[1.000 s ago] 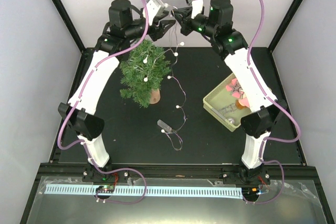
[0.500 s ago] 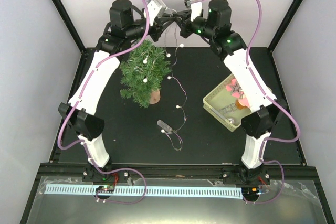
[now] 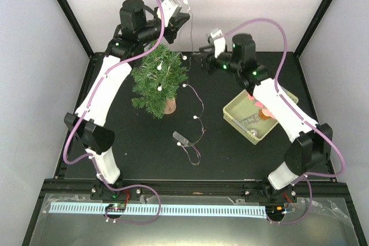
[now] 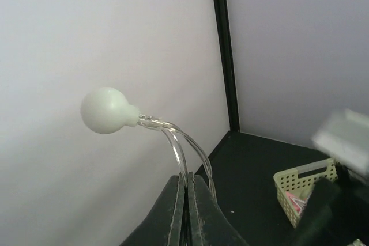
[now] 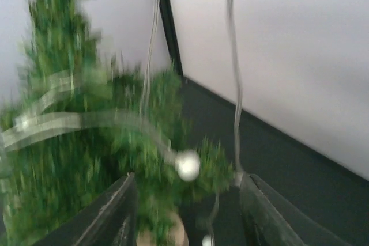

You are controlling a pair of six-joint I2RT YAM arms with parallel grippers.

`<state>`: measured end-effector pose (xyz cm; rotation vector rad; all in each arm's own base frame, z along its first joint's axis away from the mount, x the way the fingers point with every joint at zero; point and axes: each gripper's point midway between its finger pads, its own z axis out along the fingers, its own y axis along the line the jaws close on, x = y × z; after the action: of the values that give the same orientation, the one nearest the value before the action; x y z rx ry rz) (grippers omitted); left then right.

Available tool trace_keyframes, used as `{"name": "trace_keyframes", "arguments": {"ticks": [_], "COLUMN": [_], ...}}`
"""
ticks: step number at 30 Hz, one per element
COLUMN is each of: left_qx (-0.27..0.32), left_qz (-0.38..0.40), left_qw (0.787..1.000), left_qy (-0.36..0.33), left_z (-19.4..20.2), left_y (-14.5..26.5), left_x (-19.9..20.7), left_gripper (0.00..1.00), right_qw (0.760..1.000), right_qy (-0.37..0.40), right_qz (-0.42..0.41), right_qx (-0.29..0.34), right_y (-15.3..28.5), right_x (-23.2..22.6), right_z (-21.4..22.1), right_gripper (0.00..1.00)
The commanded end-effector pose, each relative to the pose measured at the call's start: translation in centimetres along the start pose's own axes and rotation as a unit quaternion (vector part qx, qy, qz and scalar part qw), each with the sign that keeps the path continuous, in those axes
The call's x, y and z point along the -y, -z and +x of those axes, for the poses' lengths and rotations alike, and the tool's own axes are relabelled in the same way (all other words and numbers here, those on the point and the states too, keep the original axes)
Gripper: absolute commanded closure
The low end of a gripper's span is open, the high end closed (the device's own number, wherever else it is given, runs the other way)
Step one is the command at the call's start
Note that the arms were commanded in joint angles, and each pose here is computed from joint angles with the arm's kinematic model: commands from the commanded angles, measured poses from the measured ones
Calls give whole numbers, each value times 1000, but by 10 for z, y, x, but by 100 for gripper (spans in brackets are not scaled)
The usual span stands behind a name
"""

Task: Decorate the small christmas tree
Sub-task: Wrap the decoration item around the Christmas tree.

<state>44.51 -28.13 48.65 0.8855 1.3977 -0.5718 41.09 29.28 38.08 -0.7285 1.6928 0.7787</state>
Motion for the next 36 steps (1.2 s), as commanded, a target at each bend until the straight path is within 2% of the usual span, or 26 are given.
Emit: {"name": "trace_keyframes", "arguments": {"ticks": [1, 7, 11, 24, 26, 29, 31, 36], "left_qx": [28, 30, 32, 29, 27, 25, 25, 27], "left_qz": [-8, -7, -6, -3, -3, -4, -6, -16], "left_qw": [999, 999, 999, 999, 999, 999, 999, 998], "left_qy": [-26, -25, -23, -28, -31, -35, -41, -57], "left_z": [-21, -21, -21, -20, -19, -18, -20, -25], "left_y": [4, 3, 2, 2, 2, 2, 3, 8], "left_x": [-1, -1, 0, 1, 1, 1, 1, -1], "left_gripper": [98, 98, 98, 98, 98, 98, 98, 99], "right_qw": [999, 999, 995, 986, 984, 984, 985, 986], "right_qy": [22, -5, -40, -69, -73, -78, -78, -83], "right_qz": [-25, -40, -54, -33, -44, -49, -50, -30], "right_qx": [6, -27, -71, -147, -154, -154, -147, -140], "right_y": [11, -1, -23, -62, -65, -64, -60, -39], "right_x": [-13, -10, -4, 23, 21, 18, 15, 10], "right_z": [43, 136, 180, 251, 256, 257, 251, 230], "right_gripper": [47, 46, 46, 41, 52, 81, 97, 99]}}
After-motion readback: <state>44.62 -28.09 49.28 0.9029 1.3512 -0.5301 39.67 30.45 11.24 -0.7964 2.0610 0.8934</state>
